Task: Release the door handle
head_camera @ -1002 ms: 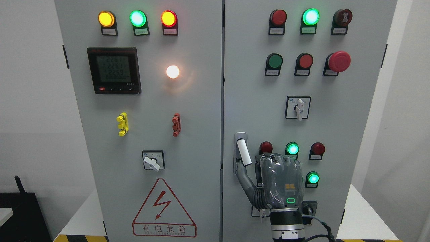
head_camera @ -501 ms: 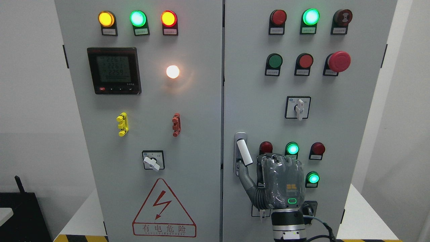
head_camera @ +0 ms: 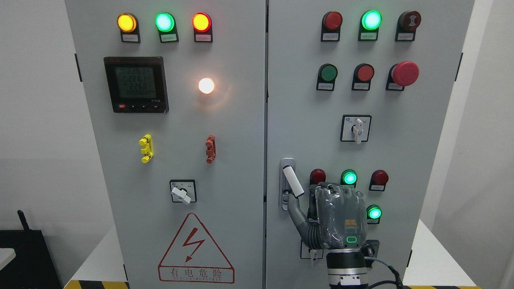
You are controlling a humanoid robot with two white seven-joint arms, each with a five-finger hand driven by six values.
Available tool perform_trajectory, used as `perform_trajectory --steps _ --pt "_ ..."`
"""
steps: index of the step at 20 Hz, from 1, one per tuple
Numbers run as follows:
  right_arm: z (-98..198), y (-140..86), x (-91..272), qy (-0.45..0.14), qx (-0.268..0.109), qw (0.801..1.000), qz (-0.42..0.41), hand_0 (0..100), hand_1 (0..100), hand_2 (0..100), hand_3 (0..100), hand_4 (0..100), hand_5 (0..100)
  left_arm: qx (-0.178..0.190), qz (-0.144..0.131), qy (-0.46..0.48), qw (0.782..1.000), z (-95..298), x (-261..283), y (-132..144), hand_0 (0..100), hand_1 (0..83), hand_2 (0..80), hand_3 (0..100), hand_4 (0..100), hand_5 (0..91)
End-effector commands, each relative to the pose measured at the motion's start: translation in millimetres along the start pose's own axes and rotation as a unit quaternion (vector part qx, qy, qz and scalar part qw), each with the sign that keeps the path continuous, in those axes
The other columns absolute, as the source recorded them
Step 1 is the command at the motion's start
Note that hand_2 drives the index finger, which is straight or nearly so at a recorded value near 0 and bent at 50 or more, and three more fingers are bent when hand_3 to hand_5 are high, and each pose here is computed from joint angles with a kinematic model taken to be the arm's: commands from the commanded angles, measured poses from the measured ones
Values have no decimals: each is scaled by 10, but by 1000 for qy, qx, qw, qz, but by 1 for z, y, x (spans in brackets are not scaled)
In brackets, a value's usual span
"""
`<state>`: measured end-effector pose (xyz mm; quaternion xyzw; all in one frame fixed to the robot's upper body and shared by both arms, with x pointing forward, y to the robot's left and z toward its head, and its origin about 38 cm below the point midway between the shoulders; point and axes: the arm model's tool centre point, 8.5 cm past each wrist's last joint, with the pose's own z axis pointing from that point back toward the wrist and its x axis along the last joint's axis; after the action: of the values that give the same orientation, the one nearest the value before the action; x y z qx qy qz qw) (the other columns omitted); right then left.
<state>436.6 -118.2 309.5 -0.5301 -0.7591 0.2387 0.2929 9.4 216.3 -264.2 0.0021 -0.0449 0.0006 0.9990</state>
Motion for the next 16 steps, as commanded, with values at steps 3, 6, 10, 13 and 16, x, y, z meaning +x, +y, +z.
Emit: perform_trajectory --steps 3,6,10,13,16 --pt "-2 -2 -2 3 -3 1000 1 549 426 1000 1000 1000 972 0 1 4 1000 0 3 0 120 389 0 0 0 0" --pt "-3 -2 -2 2 -4 1000 1 552 423 1000 1000 1000 972 0 1 4 1000 0 2 0 120 389 0 0 0 0" --pt "-3 -3 -7 8 -6 1000 2 550 411 1000 1000 1000 972 0 1 4 1000 0 2 0 120 389 0 0 0 0" --pt "-4 -5 -7 8 -8 1000 2 551 409 1000 1000 1000 972 1 1 4 1000 0 2 0 120 389 0 0 0 0" --pt "-4 -5 -8 10 -8 1000 2 550 407 1000 1000 1000 972 1 1 4 1000 0 3 0 120 389 0 0 0 0"
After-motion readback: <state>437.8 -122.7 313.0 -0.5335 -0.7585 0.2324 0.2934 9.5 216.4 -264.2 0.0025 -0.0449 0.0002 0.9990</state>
